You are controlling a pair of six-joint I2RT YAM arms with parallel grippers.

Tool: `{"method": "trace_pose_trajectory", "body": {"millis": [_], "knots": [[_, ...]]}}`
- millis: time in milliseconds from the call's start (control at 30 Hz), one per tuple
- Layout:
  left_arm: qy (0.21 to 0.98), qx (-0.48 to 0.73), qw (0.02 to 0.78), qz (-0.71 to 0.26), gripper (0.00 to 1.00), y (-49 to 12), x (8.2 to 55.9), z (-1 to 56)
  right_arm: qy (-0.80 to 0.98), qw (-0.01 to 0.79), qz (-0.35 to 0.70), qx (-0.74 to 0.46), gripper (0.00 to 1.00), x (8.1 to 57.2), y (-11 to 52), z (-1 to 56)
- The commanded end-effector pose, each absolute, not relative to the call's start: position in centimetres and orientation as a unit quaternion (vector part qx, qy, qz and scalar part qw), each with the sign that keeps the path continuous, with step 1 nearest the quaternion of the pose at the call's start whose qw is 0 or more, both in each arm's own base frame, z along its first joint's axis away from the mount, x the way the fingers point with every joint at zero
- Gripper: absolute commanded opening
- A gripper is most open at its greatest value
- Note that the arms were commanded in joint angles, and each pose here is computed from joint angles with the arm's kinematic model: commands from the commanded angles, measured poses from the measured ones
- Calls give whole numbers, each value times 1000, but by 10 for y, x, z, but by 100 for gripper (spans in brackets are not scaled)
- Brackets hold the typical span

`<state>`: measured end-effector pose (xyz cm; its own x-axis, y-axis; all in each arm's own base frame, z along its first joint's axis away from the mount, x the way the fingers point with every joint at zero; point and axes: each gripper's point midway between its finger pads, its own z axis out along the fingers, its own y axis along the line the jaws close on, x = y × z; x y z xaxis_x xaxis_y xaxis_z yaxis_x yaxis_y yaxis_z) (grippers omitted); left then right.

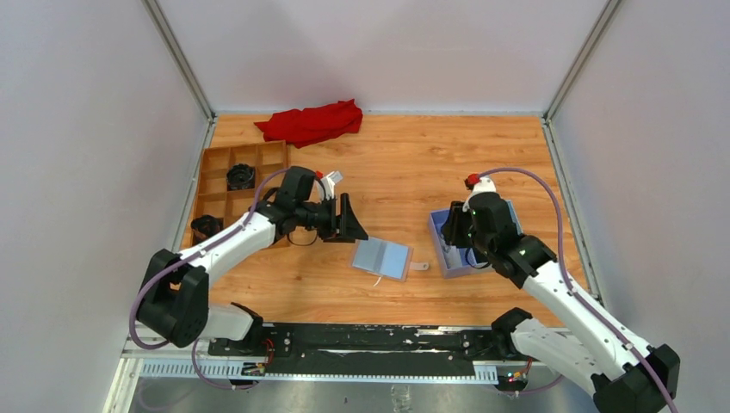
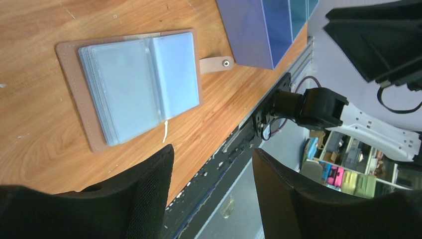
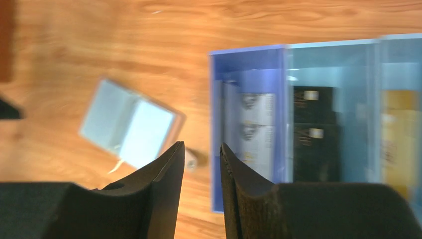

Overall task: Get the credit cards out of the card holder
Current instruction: Place the credit card in the storage box, then remove the credit card from the card holder.

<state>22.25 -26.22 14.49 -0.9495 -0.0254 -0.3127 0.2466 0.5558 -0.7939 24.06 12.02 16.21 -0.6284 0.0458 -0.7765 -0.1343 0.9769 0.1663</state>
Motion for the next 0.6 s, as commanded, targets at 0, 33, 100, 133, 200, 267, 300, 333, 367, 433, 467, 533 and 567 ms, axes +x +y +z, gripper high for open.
{"method": "trace_pose_trajectory", "body": {"millis": [0,33,100,133,200,267,300,333,367,433,467,533,567], "knots": [[875,53,137,-460,62,-270,221,133,864,400,299,-68,35,223,194,161],[880,54,136,-452,63,-271,221,129,860,390,322,-66,34,219,203,156],[885,55,129,-444,63,-275,220,122,858,367,354,-61,33,213,216,143],[887,53,123,-441,63,-276,220,116,862,349,363,-62,33,208,222,134],[889,51,117,-440,63,-280,221,110,870,326,365,-62,32,204,229,121],[890,50,113,-439,63,-284,222,104,879,308,360,-59,32,201,233,108],[892,47,111,-436,62,-285,222,100,885,298,354,-56,32,199,234,101],[894,45,108,-433,62,-286,223,96,882,302,357,-54,32,202,237,101],[895,42,105,-431,62,-286,224,92,886,296,353,-52,32,203,237,95],[901,38,103,-421,62,-284,225,85,892,291,342,-52,33,204,237,87],[904,38,104,-412,62,-282,226,82,894,289,338,-53,34,204,237,84],[913,38,108,-392,65,-277,228,77,899,281,332,-55,34,204,237,77],[918,38,113,-378,67,-273,230,74,900,279,330,-56,34,203,237,75]]}}
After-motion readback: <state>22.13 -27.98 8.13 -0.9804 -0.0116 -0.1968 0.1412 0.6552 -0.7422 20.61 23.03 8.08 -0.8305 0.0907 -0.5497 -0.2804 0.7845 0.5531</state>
